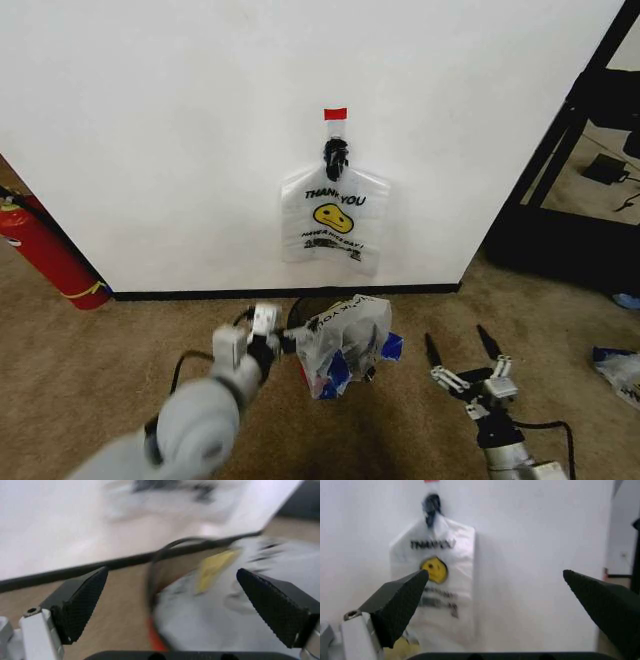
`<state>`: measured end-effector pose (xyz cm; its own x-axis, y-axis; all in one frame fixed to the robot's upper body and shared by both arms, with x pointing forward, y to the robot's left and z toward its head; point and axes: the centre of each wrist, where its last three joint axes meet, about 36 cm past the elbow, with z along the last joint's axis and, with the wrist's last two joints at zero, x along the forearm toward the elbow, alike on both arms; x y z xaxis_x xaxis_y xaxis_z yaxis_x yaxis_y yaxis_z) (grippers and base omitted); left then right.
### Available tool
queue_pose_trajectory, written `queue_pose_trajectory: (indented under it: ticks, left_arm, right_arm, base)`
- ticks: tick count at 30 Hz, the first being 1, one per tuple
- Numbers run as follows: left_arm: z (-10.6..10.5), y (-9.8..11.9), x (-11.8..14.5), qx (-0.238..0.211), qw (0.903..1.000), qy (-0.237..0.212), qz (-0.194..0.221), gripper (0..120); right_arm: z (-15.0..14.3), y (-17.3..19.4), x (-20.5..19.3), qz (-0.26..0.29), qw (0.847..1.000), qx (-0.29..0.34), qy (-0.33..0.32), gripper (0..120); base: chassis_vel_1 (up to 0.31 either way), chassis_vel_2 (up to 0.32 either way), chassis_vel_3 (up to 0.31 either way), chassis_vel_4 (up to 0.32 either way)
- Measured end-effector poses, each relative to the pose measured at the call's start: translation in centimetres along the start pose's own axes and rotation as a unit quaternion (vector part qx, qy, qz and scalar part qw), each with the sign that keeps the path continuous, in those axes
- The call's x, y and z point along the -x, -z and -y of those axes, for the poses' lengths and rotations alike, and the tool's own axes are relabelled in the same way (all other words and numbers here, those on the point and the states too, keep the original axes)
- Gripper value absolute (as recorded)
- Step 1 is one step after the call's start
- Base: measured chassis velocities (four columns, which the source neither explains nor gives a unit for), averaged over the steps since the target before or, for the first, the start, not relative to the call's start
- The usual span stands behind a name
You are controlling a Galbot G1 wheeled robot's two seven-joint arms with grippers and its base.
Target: Pick up the garbage bag from the wall and place it over the trash bin.
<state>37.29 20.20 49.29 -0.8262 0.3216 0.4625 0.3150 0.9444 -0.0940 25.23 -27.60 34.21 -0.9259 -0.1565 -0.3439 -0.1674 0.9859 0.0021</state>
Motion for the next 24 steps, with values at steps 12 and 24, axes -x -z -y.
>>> queue_pose_trajectory:
  ticks: [12, 24]
  left_arm:
    - [-4.1, 5.0, 8.5, -0.016, 0.9964, -0.015, -0.082, 100]
    - [-5.4, 5.3, 11.2, -0.044, 0.9875, -0.058, -0.14, 100]
  right_arm:
    - [-0.7, 2.2, -2.0, -0.001, 0.999, 0.021, -0.028, 100]
    - [-0.9, 4.8, -1.2, 0.01, 0.999, 0.028, -0.042, 100]
  base:
    - [0.0, 0.0, 0.0, 0.0]
    - [0.0, 0.0, 0.0, 0.0]
